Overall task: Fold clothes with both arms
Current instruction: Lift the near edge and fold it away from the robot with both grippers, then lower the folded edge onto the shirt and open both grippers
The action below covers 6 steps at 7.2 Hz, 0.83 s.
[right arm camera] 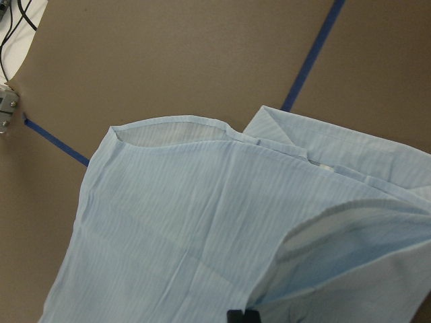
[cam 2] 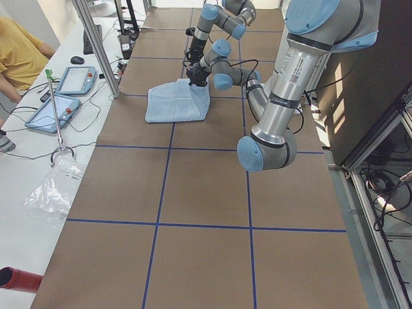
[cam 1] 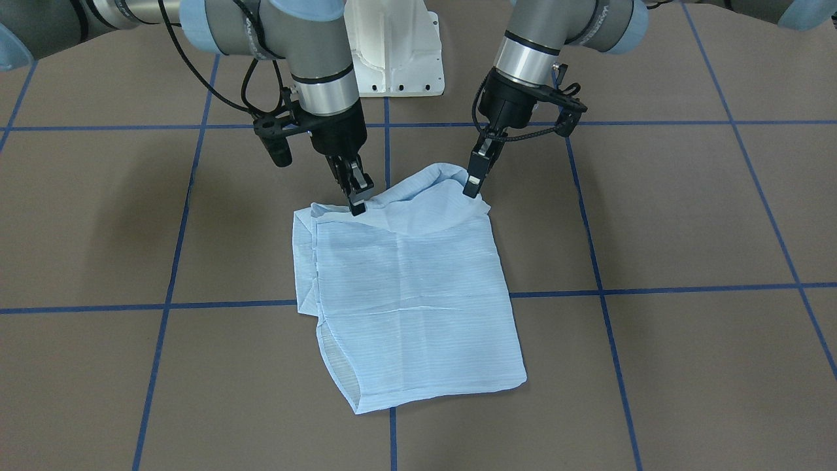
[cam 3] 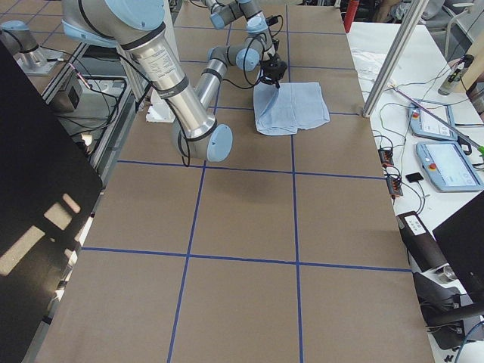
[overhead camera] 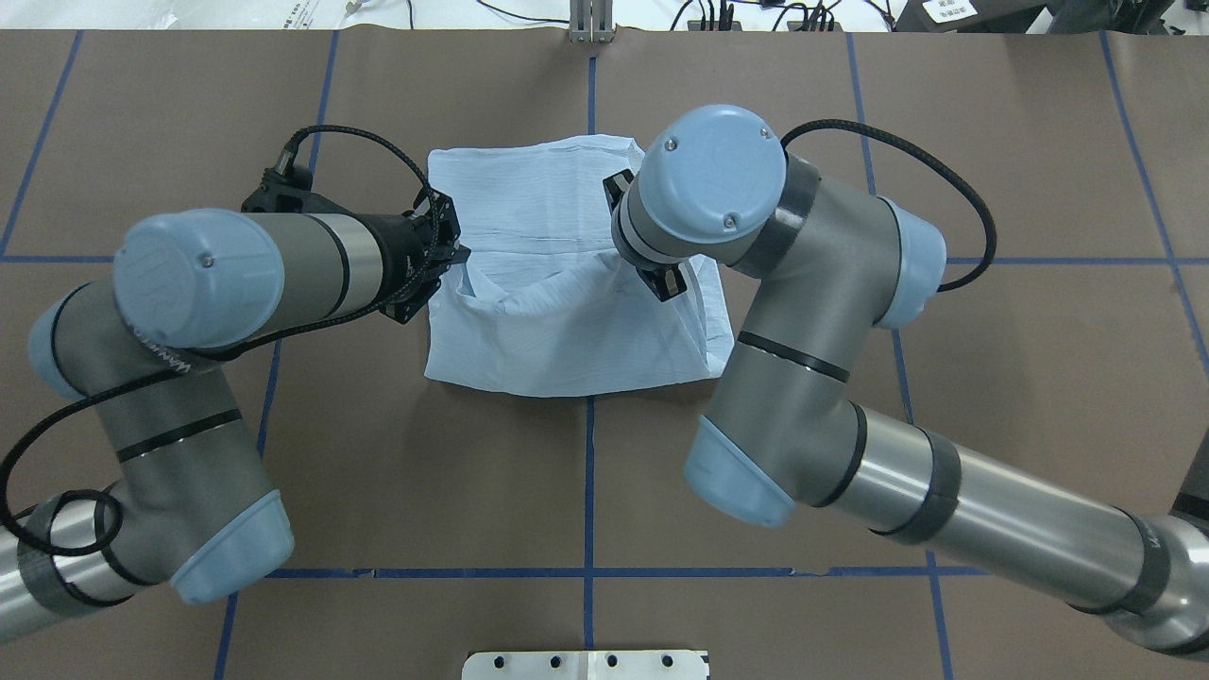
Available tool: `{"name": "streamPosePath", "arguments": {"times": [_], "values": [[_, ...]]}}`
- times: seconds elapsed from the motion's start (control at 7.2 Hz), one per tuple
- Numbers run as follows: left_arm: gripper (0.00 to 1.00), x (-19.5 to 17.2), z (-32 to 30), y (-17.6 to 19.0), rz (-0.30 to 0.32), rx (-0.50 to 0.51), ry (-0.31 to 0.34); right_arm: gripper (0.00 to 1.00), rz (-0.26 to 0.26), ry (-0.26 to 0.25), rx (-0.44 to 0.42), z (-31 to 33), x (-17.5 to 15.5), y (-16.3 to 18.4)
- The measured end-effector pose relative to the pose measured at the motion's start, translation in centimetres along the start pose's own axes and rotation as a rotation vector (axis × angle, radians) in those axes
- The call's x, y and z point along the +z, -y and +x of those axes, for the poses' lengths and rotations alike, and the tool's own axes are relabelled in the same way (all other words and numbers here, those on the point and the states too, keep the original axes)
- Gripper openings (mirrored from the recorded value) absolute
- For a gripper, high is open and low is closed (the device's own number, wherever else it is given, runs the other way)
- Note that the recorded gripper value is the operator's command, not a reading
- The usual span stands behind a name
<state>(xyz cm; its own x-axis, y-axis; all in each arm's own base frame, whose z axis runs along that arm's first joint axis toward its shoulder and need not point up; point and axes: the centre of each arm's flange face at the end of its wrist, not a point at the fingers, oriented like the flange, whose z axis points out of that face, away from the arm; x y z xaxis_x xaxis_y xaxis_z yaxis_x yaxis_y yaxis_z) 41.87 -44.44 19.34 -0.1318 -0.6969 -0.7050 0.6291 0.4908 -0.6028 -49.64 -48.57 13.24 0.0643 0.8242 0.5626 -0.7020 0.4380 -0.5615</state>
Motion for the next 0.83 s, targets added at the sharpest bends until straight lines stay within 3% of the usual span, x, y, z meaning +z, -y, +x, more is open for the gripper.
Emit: {"name": "streamPosePath", "arguments": {"times": [0.42, 0.83], "values": [[0.00, 6.9, 4.9, 4.6, 0.078, 0.020, -0.013, 0.00, 0.010, -0.024, -0.025, -8.9, 5.2, 2.6], [0.00, 13.5, 6.3, 8.3, 0.114, 0.030, -0.027, 0.00, 0.023, -0.032, -0.057, -12.0, 9.1, 4.5]]}}
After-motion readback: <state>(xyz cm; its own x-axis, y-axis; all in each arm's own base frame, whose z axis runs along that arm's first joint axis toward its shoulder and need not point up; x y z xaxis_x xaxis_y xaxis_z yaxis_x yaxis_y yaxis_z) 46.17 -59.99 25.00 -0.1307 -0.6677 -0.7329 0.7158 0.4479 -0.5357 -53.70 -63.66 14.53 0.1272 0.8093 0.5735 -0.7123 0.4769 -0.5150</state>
